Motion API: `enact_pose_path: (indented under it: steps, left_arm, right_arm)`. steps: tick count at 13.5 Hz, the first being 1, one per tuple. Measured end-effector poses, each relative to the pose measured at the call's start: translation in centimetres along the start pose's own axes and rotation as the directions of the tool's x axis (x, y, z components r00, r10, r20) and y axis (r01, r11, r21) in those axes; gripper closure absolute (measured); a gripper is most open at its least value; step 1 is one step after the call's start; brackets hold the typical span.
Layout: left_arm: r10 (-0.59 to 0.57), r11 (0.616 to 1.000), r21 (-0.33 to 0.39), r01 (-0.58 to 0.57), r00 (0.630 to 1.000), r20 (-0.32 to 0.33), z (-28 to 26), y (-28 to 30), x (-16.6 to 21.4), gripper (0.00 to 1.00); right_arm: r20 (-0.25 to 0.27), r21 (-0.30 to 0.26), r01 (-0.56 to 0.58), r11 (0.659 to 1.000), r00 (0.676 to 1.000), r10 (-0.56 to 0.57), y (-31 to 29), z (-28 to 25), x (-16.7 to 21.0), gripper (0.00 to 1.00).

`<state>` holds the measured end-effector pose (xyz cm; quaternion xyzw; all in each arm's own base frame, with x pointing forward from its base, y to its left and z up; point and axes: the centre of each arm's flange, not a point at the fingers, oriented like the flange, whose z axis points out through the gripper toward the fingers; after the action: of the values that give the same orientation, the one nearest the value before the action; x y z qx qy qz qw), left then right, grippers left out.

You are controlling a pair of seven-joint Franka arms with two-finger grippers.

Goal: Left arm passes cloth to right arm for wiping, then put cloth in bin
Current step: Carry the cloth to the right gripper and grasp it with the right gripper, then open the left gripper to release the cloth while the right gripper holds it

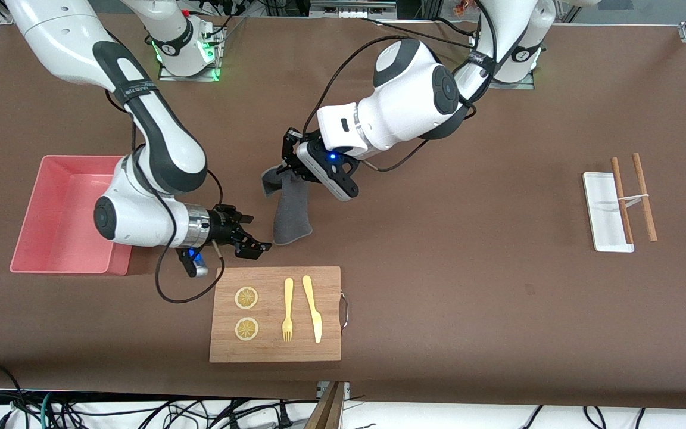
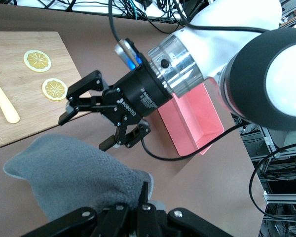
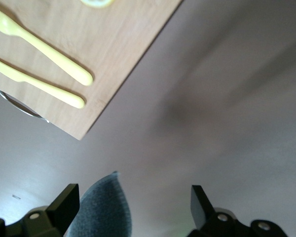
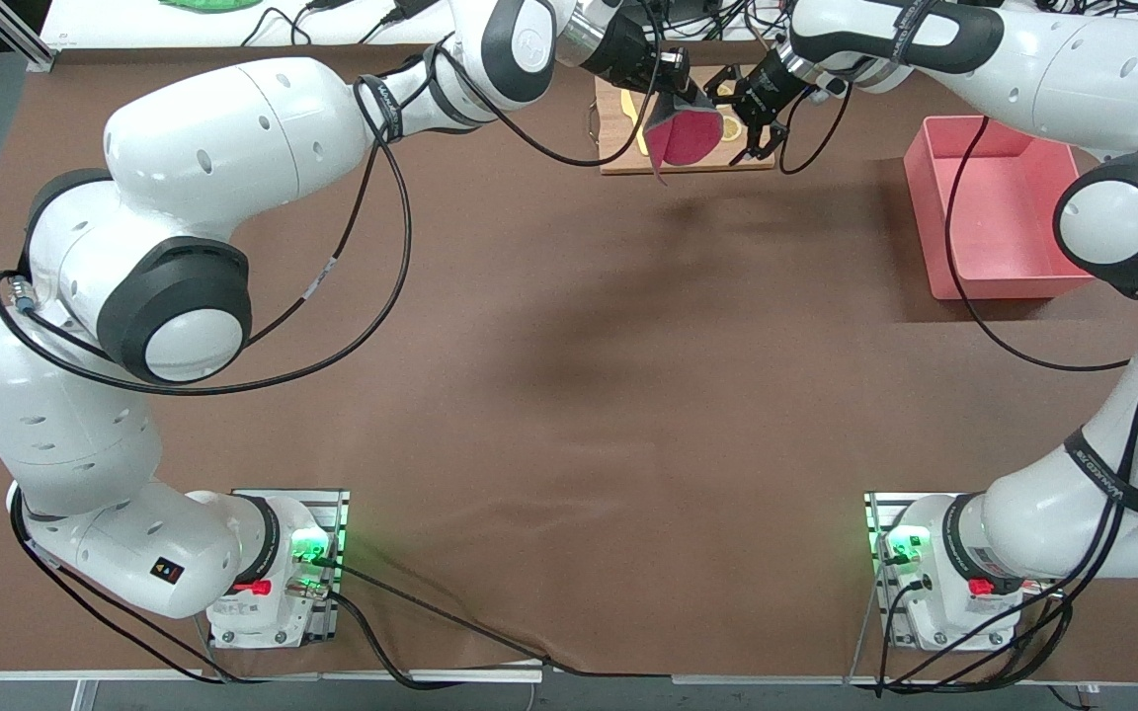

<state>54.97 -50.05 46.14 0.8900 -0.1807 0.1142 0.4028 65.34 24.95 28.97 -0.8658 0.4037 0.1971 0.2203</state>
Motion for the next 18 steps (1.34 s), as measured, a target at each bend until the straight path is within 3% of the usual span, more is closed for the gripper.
enact_pose_path:
  steps: [2, 7, 11, 18]
  left_arm:
    - [-0.001, 1.000, 0.001, 0.001, 1.000, -0.003, -0.1, -0.1, 0.1, 0.97]
    - [-0.003, 1.000, 0.003, 0.003, 1.000, -0.005, -0.1, -0.2, 0.1, 0.97]
    - [-0.004, 1.000, 0.005, 0.004, 1.000, -0.007, -0.2, -0.4, 0.2, 0.97]
    - [-0.007, 1.000, 0.009, 0.007, 1.000, -0.010, -0.4, -0.7, 0.4, 0.97]
  right_arm:
    - [0.050, 0.020, -0.036, 0.999, 0.998, 0.035, 0.1, 1.0, -0.5, 0.00]
    - [0.120, 0.050, -0.099, 0.994, 0.988, 0.092, 0.3, 2.2, -0.9, 0.00]
    - [0.141, 0.080, -0.121, 0.989, 0.984, 0.109, -0.3, 4.0, -1.6, 0.06]
    - [0.185, 0.097, -0.169, 0.981, 0.971, 0.149, -0.3, 5.1, -1.7, 0.91]
